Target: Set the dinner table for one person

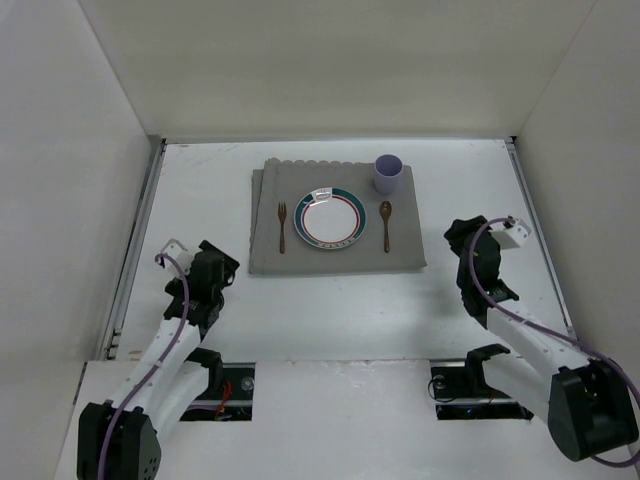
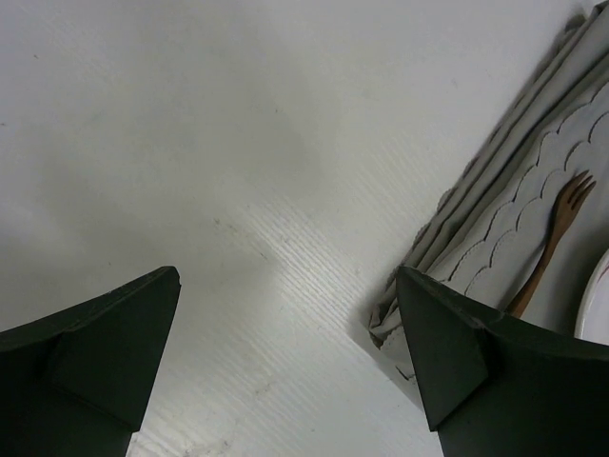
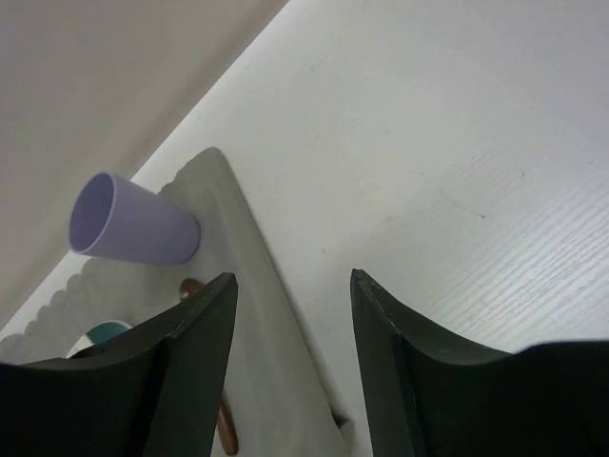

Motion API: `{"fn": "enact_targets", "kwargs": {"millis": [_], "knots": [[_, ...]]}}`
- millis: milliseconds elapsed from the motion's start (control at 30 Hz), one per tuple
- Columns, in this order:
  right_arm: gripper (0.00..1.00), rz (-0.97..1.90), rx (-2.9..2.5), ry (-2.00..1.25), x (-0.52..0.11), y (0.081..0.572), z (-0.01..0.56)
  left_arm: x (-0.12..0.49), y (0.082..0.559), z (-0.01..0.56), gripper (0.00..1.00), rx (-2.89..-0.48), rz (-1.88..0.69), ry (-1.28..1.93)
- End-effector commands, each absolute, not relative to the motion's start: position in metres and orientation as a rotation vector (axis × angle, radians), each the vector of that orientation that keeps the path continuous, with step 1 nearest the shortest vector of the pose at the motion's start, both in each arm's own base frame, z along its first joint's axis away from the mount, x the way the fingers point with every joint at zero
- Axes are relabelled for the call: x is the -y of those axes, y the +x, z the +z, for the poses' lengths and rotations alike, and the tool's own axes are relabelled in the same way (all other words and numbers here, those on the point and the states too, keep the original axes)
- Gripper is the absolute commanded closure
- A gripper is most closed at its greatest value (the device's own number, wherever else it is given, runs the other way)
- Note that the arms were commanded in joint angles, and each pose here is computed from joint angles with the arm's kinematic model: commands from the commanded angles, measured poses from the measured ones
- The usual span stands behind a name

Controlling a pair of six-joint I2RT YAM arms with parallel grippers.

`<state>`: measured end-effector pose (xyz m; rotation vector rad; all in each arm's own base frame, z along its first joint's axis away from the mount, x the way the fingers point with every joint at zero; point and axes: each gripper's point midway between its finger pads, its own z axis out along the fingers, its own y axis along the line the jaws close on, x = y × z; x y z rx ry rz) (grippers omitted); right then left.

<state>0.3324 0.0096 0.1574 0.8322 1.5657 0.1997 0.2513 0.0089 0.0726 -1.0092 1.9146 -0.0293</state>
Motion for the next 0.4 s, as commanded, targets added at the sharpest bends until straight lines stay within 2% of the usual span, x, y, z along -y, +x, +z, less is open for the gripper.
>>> {"fn": "enact_targets", "kwargs": {"millis": [0, 167, 367], "knots": [[0.43, 0.129, -1.495, 0.832, -0.001, 0.338, 0.164, 0.0, 0.26, 0.082, 0.0, -1.877, -0.107, -1.032], [0.43, 0.163, -1.53, 0.778, -0.021, 0.341, 0.169, -0.001, 0.271, 0.082, 0.0, -1.82, -0.143, -1.098], [0.43, 0.216, -1.551, 0.716, -0.044, 0.334, 0.178, 0.012, 0.276, 0.067, 0.0, -1.908, -0.109, -1.1]]}}
